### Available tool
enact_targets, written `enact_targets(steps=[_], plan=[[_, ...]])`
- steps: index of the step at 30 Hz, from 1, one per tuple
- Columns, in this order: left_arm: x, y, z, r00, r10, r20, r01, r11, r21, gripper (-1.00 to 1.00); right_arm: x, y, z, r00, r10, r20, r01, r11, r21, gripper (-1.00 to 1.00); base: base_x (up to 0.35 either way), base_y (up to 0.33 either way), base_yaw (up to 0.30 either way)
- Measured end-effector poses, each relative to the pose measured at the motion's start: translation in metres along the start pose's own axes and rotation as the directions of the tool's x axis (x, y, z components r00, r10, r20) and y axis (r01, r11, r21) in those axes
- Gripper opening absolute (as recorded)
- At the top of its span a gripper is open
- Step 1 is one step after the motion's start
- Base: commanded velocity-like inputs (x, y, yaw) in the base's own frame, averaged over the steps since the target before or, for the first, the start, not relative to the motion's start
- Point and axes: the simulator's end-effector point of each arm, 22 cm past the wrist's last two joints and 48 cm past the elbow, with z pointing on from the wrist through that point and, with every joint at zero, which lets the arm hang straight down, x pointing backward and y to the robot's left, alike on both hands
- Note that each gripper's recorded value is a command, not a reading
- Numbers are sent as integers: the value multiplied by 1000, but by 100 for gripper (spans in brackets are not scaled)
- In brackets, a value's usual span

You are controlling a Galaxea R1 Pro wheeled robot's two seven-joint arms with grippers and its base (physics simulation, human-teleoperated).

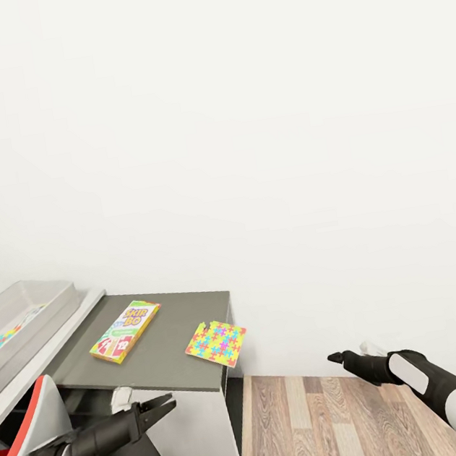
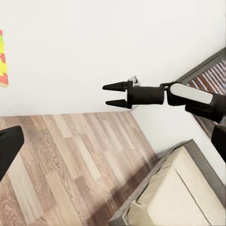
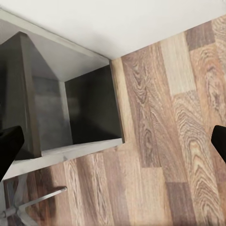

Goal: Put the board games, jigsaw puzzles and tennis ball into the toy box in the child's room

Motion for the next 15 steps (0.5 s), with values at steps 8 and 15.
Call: enact_targets(steps=[8,15], plan=[[3,-15,24,1000,-13,16,13,999,43,100,-2,1,0,1000,-4,7,4,1000,-2,100,0,0,0],[2,-18,26,1000,-11,21,10,998,54,100,-3,1,0,1000,-5,7,5,1000,-2,100,0,0,0]])
